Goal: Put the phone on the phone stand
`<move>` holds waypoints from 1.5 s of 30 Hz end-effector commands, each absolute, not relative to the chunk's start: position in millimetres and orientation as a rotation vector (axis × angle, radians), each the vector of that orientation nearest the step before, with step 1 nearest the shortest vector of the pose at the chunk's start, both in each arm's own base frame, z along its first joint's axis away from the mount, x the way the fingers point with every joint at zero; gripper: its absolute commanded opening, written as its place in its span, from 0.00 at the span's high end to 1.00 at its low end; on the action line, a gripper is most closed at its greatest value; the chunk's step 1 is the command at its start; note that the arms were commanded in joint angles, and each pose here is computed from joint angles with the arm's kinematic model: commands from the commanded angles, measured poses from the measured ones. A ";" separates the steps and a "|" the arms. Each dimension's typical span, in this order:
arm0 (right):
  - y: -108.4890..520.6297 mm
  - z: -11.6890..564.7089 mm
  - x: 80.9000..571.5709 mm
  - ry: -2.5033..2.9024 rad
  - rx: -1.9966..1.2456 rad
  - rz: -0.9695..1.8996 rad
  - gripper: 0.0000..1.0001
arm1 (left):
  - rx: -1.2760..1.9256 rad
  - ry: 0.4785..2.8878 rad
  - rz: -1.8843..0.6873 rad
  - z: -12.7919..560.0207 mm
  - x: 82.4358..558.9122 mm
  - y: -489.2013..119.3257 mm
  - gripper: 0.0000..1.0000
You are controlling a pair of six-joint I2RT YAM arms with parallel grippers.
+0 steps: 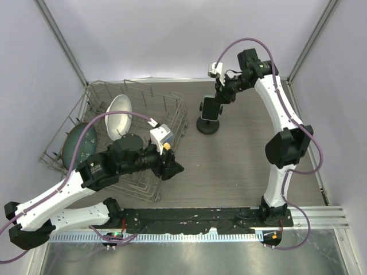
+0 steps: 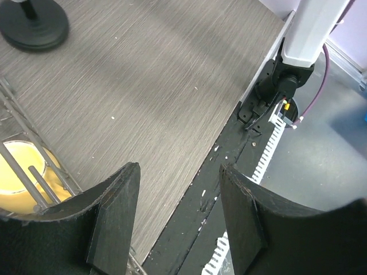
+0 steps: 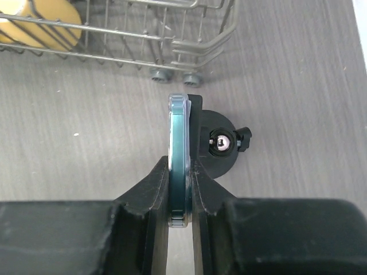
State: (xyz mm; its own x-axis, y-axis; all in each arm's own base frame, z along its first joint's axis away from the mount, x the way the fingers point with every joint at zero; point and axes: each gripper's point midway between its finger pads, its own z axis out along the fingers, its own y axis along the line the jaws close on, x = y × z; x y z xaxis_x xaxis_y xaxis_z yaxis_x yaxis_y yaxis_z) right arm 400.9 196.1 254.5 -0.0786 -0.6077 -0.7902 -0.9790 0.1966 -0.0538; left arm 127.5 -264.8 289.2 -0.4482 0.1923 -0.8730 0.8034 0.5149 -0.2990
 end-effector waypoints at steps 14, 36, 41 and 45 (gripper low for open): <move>218.9 265.7 426.1 1.541 -1.591 0.813 1.00 | 0.857 1.913 -0.948 297.3 142.2 -275.5 0.40; 225.3 240.4 453.5 1.791 -1.388 0.817 0.50 | 0.833 1.909 -1.026 298.8 144.9 -276.0 0.43; 226.7 271.9 457.8 1.730 -1.352 0.725 0.21 | 0.832 1.909 -1.041 299.5 143.8 -276.8 0.44; 224.3 299.0 456.4 1.702 -1.313 0.674 0.19 | 0.825 1.903 -1.047 302.2 142.5 -275.6 0.43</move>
State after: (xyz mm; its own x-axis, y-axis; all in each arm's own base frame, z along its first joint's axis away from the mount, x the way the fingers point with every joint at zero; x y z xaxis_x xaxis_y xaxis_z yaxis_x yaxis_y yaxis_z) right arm 459.9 226.4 216.3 -0.2051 -0.5397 -0.8165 -0.9663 0.2440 0.0814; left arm 143.9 -272.8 284.4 -0.4954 0.2102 -0.8429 0.8036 0.4794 -0.3527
